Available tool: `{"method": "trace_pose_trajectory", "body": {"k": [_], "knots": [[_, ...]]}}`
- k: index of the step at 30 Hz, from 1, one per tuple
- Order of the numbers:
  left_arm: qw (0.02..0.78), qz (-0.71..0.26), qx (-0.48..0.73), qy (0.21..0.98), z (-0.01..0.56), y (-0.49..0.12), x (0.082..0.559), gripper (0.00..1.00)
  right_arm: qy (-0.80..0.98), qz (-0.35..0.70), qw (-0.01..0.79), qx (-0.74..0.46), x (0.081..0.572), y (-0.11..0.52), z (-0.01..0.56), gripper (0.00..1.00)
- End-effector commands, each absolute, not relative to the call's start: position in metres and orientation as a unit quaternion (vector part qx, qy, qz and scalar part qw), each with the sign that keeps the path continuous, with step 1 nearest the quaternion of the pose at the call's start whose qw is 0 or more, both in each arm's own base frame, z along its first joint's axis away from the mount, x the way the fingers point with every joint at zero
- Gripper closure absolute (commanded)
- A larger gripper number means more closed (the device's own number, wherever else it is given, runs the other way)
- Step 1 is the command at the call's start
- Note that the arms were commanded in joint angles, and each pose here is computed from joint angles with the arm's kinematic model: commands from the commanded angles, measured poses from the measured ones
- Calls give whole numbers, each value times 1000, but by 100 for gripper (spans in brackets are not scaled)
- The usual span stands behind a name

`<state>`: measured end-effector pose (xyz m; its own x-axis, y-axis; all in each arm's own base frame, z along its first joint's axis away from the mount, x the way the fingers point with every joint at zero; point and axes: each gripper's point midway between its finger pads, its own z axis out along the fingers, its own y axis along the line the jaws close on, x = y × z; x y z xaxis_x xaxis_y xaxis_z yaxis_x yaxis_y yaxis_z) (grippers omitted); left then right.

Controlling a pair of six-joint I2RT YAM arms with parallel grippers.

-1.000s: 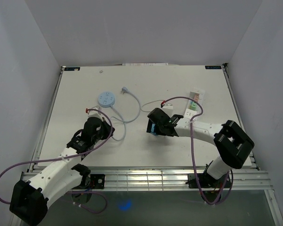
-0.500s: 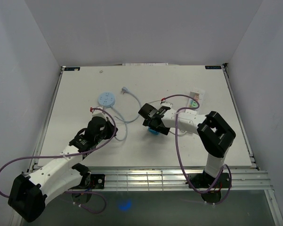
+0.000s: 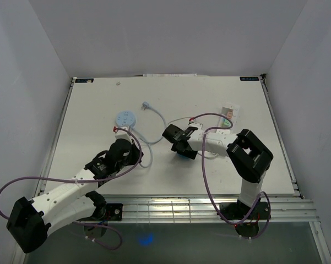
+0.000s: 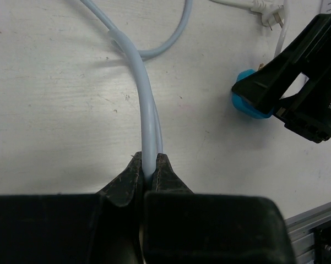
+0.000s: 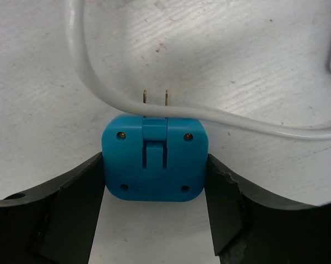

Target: Insert the plug

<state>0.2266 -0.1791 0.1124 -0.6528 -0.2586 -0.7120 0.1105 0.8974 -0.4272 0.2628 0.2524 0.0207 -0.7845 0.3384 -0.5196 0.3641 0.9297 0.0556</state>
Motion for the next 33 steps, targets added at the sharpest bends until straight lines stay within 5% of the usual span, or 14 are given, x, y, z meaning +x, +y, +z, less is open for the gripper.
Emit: {"method": "trace_pose_trajectory", "body": {"k": [1,5,17,23,26,30,31,33], "knots": [[426,-225,-36,876,126,-193,223,100,943,-13,284,176,256,242,34,64],[414,-222,-25,882,115,-211,205,100,941,-6,299,156,251,231,54,71],[385,-197,69,899,76,-278,129,100,909,80,399,94,253,205,127,69],[373,-269,139,877,102,-337,117,99,905,91,412,52,250,198,142,68],[358,-340,191,849,125,-372,102,83,903,103,414,46,249,195,147,67],[339,-345,216,848,135,-387,95,40,902,119,415,30,247,196,155,66],[343,-345,213,847,142,-388,97,16,902,125,411,27,246,198,156,66],[345,-344,211,847,146,-384,97,2,902,136,409,24,244,201,159,66]]}}
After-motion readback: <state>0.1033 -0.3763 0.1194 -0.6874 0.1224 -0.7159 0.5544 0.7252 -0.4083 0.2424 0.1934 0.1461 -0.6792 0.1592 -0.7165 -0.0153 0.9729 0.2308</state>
